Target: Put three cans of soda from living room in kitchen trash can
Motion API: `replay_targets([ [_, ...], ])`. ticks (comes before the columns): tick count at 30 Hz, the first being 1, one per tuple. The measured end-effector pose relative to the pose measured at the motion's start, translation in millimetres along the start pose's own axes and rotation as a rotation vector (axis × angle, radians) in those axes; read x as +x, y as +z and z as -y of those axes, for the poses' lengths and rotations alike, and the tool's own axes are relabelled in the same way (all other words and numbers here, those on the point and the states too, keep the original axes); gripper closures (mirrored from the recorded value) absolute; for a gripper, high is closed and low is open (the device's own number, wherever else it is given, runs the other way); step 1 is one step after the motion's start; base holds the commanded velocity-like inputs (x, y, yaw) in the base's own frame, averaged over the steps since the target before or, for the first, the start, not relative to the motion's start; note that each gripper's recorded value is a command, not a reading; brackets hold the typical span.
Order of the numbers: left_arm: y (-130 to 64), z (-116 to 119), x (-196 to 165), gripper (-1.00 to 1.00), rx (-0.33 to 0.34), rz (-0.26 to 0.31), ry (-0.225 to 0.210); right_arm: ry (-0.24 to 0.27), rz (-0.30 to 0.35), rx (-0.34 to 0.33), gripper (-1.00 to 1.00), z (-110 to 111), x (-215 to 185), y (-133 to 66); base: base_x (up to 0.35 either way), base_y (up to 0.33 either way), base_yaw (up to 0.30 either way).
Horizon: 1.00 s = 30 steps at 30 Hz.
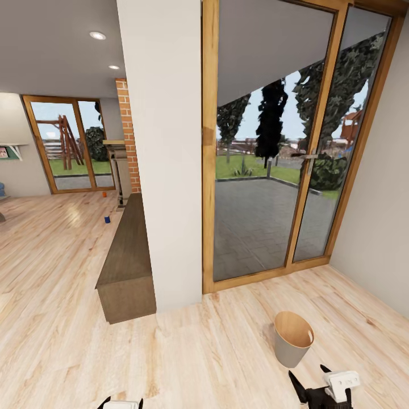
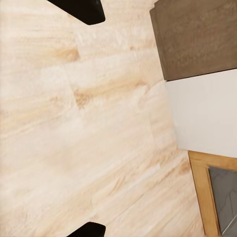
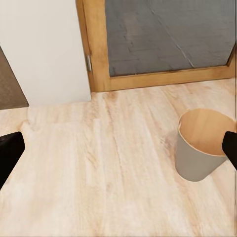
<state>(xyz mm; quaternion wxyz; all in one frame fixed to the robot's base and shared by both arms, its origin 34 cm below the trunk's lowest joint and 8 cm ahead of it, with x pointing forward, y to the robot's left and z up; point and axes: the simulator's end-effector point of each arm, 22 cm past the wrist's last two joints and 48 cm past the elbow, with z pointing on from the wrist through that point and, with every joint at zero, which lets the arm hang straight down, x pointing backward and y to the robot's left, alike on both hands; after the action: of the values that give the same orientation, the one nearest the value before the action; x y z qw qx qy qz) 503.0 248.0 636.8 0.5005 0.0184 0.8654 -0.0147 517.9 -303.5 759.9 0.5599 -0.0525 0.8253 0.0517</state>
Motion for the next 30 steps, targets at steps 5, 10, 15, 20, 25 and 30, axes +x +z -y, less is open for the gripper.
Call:
replay_targets([
  [5,0.0,-0.1,0.1,-1.0,0.0,0.0,0.0,0.016,-0.016,0.042,-1.0,19.5,-18.9,-5.6,0.0,0.0,0.0],
  [10,0.1,-0.2,-0.2,-1.0,0.0,0.0,0.0,0.043,-0.036,0.073,-1.0,35.7,-42.1,0.8,0.0,0.0,0.0],
  [15,0.4,0.6,-0.3,-1.0,0.001,0.0,0.0,0.059,-0.061,0.124,-1.0,67.4,-60.4,4.8,0.0,0.0,0.0],
  [20,0.5,1.2,-0.2,-1.0,0.002,-0.001,0.001,0.076,-0.101,0.147,-1.0,85.4,-74.4,11.5,0.0,0.0,0.0],
  [25,0.3,0.6,-0.2,-1.0,0.001,0.0,0.002,0.084,-0.125,0.157,-1.0,92.9,-80.2,14.4,0.0,0.0,0.0],
  [30,0.1,0.4,0.0,-1.0,0.001,0.0,0.002,0.094,-0.141,0.16,-1.0,94.5,-81.6,16.0,0.0,0.0,0.0],
])
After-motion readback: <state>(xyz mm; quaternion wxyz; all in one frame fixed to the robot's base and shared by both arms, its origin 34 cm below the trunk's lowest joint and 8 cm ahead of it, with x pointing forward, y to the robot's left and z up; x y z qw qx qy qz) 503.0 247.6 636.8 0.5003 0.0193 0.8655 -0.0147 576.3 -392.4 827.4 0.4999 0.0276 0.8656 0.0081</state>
